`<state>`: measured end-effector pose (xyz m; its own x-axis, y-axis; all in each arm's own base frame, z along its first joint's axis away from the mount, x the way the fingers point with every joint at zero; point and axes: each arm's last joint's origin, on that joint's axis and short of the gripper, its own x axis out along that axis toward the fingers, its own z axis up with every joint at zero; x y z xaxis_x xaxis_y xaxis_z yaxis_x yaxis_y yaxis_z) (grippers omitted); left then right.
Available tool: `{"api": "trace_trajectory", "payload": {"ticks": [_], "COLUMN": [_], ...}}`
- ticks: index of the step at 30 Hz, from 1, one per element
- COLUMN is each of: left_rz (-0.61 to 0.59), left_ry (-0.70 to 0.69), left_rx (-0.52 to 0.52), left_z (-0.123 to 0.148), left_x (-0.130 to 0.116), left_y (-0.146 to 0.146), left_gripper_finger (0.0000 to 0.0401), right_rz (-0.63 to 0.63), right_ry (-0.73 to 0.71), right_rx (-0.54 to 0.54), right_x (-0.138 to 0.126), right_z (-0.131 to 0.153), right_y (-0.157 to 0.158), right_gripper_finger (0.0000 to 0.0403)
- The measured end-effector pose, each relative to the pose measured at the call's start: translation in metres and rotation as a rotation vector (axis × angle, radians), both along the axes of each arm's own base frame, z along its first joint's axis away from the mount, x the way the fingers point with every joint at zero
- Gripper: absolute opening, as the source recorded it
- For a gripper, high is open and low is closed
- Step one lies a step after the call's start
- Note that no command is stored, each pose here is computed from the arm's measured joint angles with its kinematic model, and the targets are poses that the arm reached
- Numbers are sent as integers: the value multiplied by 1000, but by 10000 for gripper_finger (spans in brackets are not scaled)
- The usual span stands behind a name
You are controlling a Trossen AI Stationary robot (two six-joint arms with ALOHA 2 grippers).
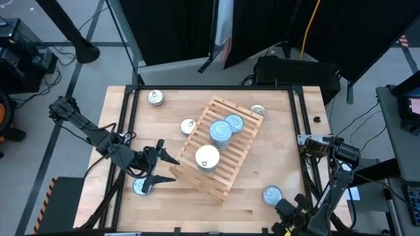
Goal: Stack canned seafood by type on shelf
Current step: Stack the yellow-blue tuna can on top of the other yellow-blue tuna can on the shelf
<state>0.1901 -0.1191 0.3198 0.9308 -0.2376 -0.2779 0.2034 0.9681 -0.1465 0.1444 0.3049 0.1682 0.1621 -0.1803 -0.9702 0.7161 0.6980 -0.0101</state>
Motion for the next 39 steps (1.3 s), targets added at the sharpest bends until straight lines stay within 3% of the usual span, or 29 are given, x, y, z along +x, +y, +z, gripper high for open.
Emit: {"api": "trace_trajectory", "payload": {"ticks": [5, 27, 39], "left_rz": [-1, 1, 1], "left_ry": [-21, -20, -19], "left_rx": [-5, -3, -3], "left_z": [2, 2, 2], "left_x": [1, 1, 1], "left_y": [0, 0, 0], "left_gripper_finger": [287, 287, 287], "right_rz": [-89, -172, -177], "right_ry": [-45, -28, -47], "right_rx": [-94, -66, -26], "right_x": [9, 5, 3], "right_z": [3, -2, -29], "right_y": [-13, -13, 5], "right_gripper_finger": [0, 0, 0]}}
